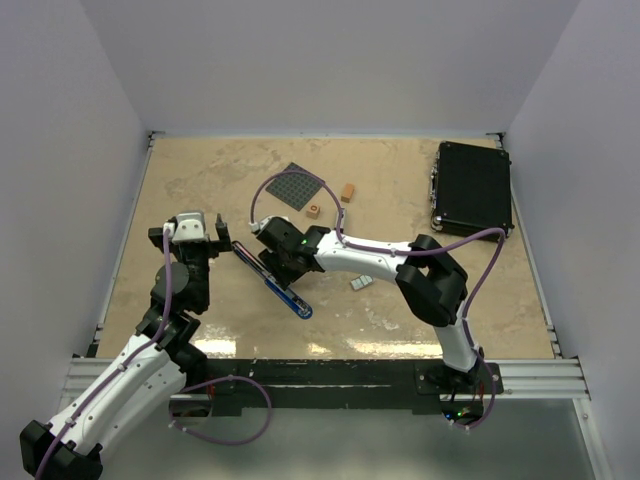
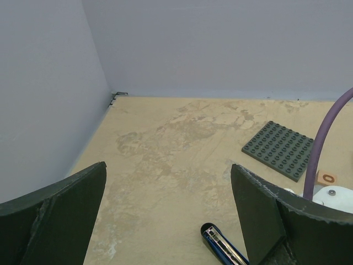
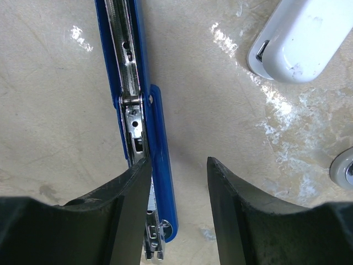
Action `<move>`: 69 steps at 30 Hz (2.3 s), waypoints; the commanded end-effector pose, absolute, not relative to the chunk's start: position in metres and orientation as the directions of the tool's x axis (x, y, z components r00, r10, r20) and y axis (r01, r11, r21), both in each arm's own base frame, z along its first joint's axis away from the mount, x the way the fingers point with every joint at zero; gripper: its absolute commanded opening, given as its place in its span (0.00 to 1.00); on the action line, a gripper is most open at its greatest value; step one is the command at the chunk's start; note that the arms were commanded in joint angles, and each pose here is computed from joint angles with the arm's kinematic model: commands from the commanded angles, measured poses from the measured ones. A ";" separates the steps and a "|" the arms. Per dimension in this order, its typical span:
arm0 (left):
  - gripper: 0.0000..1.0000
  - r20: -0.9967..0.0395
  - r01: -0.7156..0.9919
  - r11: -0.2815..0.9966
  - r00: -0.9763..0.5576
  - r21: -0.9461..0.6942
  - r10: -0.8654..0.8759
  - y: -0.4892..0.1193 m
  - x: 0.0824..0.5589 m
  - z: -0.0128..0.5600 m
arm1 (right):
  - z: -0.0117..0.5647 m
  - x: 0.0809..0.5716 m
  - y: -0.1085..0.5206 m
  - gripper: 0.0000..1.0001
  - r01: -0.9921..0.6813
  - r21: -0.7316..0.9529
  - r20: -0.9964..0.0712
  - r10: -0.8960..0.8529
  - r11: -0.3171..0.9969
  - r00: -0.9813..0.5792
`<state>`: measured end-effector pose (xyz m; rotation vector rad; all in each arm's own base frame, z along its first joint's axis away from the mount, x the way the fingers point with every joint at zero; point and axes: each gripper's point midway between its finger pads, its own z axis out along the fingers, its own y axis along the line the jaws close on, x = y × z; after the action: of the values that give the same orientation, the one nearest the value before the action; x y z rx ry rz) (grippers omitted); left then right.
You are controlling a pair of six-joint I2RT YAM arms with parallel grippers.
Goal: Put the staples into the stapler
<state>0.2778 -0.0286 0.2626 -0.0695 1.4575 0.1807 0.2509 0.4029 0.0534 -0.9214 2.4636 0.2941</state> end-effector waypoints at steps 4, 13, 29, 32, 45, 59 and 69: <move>1.00 -0.989 -0.145 0.989 0.141 0.013 0.034 -0.034 0.279 0.270 | 0.062 0.246 0.407 0.49 -0.687 0.048 -0.539 -0.561 0.725 -0.629; 1.00 -0.989 -0.143 0.990 0.143 0.013 0.033 -0.034 0.279 0.270 | 0.080 0.248 0.414 0.49 -0.695 0.066 -0.580 -0.540 0.716 -0.610; 1.00 -0.989 -0.140 0.990 0.142 0.014 0.034 -0.034 0.279 0.270 | 0.066 0.237 0.402 0.49 -0.703 0.058 -0.541 -0.570 0.709 -0.619; 0.99 -0.990 -0.140 0.990 0.140 0.014 0.034 -0.035 0.279 0.269 | 0.060 0.230 0.392 0.48 -0.702 0.053 -0.517 -0.582 0.710 -0.628; 0.99 -0.991 -0.136 0.990 0.125 0.023 0.040 -0.037 0.282 0.265 | 0.050 0.204 0.368 0.48 -0.714 0.075 -0.461 -0.610 0.696 -0.644; 1.00 -0.997 -0.124 0.992 0.070 0.032 0.041 -0.044 0.290 0.252 | 0.079 0.195 0.367 0.49 -0.721 0.095 -0.551 -0.567 0.687 -0.613; 1.00 -0.989 -0.038 0.996 -0.122 -0.084 -0.088 -0.078 0.309 0.212 | 0.142 0.201 0.377 0.62 -0.772 0.145 -0.812 -0.372 0.619 -0.450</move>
<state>0.3002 -0.0594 0.2109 -0.0086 1.6413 0.1107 0.1929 0.3578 0.1122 -0.9332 2.2485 0.5381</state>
